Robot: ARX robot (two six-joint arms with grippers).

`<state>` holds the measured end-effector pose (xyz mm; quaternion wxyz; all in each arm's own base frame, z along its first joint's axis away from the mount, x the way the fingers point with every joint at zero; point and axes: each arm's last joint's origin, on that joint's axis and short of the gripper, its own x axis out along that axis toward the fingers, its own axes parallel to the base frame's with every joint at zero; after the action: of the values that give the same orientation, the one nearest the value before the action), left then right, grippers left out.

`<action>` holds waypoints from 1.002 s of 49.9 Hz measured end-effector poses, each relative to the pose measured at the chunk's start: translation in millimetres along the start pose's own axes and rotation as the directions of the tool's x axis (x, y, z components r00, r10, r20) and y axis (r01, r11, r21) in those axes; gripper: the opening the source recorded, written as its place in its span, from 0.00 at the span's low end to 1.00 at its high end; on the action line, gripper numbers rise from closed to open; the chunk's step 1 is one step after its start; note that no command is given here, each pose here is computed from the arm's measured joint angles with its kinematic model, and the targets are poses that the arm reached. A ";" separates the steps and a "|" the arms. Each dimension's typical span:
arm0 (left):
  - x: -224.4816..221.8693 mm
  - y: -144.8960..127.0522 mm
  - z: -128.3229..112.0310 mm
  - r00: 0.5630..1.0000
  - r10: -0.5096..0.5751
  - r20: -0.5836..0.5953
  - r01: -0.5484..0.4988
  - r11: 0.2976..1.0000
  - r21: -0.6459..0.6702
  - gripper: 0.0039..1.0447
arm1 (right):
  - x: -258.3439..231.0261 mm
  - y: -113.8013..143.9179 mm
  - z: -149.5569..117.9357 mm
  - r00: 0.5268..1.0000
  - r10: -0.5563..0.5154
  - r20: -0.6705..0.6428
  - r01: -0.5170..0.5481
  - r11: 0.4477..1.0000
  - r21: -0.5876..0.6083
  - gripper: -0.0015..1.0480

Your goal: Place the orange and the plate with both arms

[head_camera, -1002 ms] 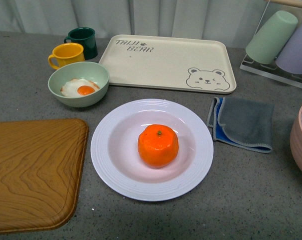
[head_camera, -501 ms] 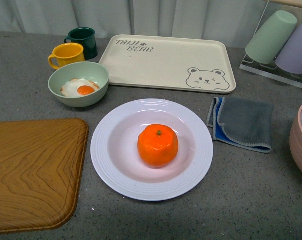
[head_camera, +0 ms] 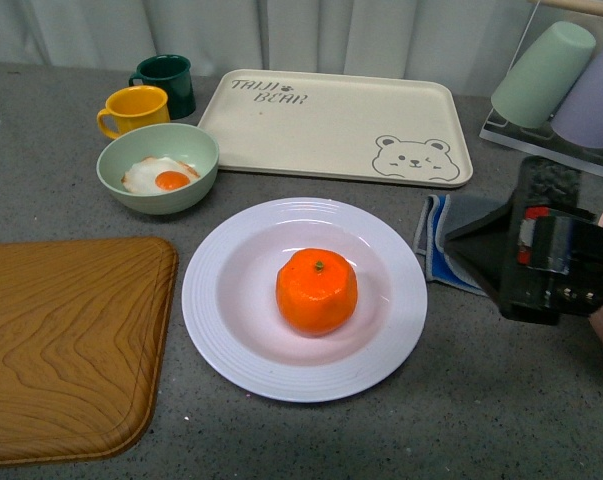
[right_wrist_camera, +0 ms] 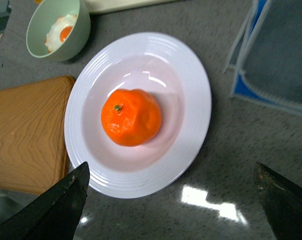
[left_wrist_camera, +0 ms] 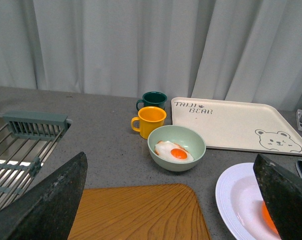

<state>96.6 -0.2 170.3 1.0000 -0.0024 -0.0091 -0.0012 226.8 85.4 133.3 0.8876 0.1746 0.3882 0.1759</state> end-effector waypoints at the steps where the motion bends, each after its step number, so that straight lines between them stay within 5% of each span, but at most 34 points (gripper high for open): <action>1: 0.0 0.0 0.0 1.000 0.000 0.000 0.000 1.000 0.000 0.94 | 3.1 -1.3 0.4 1.000 0.010 -0.018 -0.010 1.000 0.025 0.91; 14: 0.0 0.0 0.0 1.000 0.000 0.000 0.000 1.000 0.000 0.94 | 43.9 -23.4 3.2 0.975 0.121 -0.187 -0.062 0.953 0.296 0.91; 27: 0.0 0.0 0.0 1.000 0.000 0.000 0.000 1.000 0.000 0.94 | 77.6 -38.0 4.1 0.949 0.131 -0.286 -0.013 0.925 0.380 0.91; 50: 0.0 0.0 0.0 1.000 0.000 0.000 0.000 1.000 0.000 0.94 | 115.8 -49.3 11.0 0.941 0.205 -0.268 -0.025 0.835 0.550 0.91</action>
<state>96.6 -0.2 170.3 1.0000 -0.0024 -0.0091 -0.0012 317.6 92.1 45.6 0.7164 0.4096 0.5474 0.1390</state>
